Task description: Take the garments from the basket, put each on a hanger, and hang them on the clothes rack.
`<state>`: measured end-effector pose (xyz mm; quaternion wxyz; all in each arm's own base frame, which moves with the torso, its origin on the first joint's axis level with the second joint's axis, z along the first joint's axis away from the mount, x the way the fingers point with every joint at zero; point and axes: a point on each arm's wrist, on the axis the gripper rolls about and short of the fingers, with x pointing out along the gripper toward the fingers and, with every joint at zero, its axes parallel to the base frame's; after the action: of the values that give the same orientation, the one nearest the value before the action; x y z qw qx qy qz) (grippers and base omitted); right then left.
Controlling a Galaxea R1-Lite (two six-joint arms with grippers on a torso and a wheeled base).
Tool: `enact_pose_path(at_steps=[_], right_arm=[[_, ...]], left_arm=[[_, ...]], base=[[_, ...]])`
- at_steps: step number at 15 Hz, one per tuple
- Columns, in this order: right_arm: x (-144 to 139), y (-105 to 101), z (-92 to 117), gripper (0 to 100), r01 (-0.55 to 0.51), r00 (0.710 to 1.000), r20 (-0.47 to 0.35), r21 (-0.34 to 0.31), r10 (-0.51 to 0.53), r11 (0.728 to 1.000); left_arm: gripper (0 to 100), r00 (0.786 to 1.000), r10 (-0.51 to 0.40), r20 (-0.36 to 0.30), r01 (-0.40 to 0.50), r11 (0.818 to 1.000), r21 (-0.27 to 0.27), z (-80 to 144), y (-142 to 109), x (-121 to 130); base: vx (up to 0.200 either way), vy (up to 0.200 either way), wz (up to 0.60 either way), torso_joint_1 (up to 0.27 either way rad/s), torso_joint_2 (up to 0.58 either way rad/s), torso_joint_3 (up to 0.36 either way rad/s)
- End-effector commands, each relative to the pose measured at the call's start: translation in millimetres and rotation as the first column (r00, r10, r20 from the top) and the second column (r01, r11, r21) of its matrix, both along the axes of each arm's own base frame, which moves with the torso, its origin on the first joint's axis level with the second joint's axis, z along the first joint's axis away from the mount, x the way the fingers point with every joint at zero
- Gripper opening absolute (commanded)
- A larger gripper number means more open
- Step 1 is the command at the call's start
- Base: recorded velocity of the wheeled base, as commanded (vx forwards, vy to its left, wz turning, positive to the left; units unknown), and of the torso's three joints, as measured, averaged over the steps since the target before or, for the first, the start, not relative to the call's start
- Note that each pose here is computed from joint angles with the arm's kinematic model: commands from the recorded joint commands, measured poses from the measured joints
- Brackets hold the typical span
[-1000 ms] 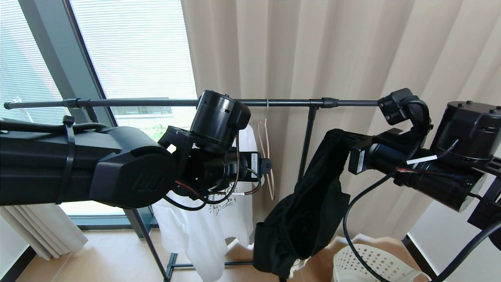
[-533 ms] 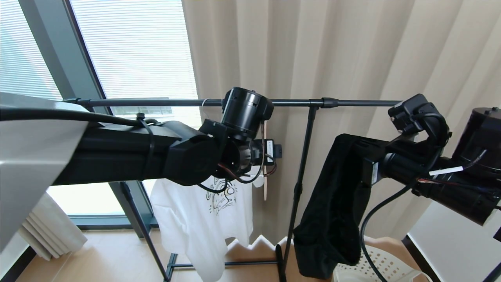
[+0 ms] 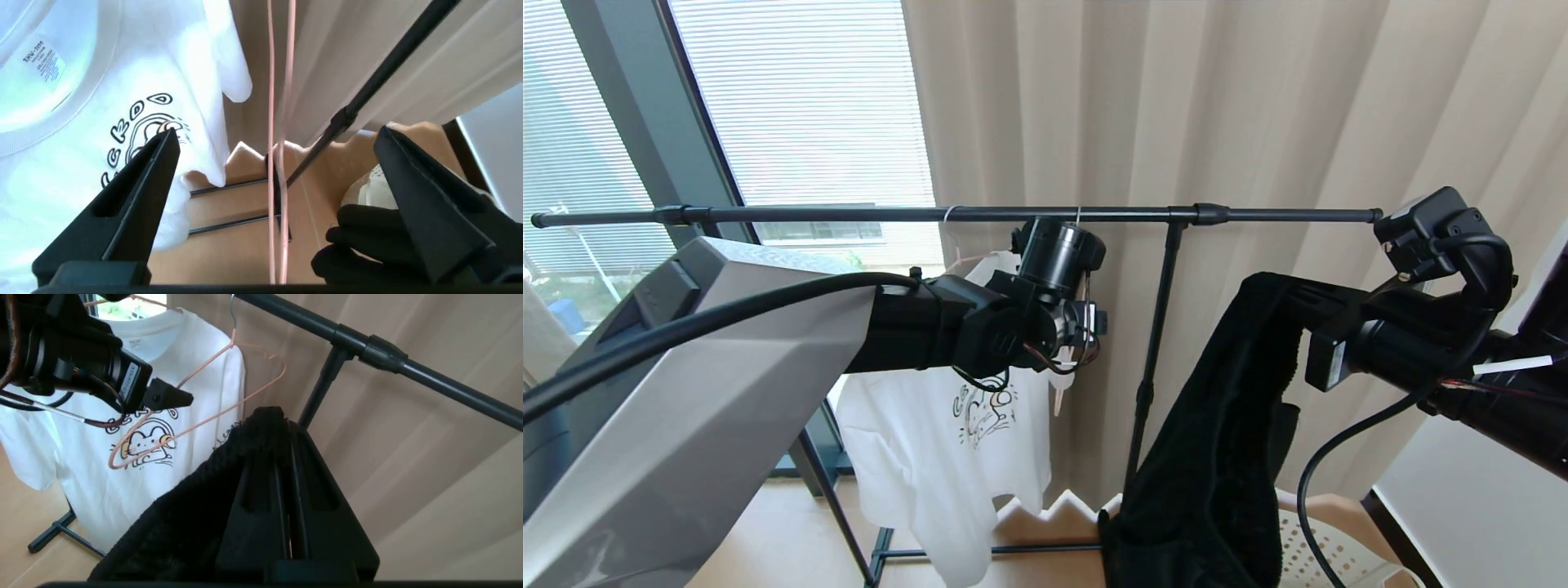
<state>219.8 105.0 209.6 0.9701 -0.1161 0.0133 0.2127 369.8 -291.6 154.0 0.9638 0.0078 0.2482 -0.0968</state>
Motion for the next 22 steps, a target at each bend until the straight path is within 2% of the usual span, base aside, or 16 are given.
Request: enact_pose_path(at_steps=[1, 4, 11, 16, 22], right_arm=[[-0.8, -0.3, 0.3, 0, 0.0, 1.0, 0.002, 0.0, 0.0, 1.0], [-0.5, -0.2, -0.1, 0, 0.0, 1.0, 0.0, -0.001, 0.0, 1.0], [0.1, 0.1, -0.8, 0, 0.0, 1.0, -0.002, -0.002, 0.0, 1.0], [1.8, 0.9, -3.1, 0, 0.0, 1.0, -0.011, -0.006, 0.0, 1.0], [4.8, 2.4, -4.8, 0, 0.0, 1.0, -0.015, -0.008, 0.0, 1.0]], left_arm=[[100, 1.0, 0.001, -0.011, -0.001, 1.0, 0.02, -11.0, 0.1, 7.7], [100, 1.0, -0.007, 0.005, 0.007, 0.999, 0.036, -15.0, 0.5, 20.0], [100, 0.996, -0.086, -0.035, 0.086, 0.996, -0.02, -29.1, 8.5, 39.8], [100, 0.987, -0.157, -0.039, 0.154, 0.986, -0.067, -30.9, 6.3, 41.1], [100, 0.985, -0.171, -0.034, 0.169, 0.984, -0.059, -29.3, 3.9, 39.0]], base=[[0.0, 0.0, 0.0, 0.0, 0.0, 0.0], [0.0, 0.0, 0.0, 0.0, 0.0, 0.0], [0.0, 0.0, 0.0, 0.0, 0.0, 0.0], [0.0, 0.0, 0.0, 0.0, 0.0, 0.0], [0.0, 0.0, 0.0, 0.0, 0.0, 0.0]])
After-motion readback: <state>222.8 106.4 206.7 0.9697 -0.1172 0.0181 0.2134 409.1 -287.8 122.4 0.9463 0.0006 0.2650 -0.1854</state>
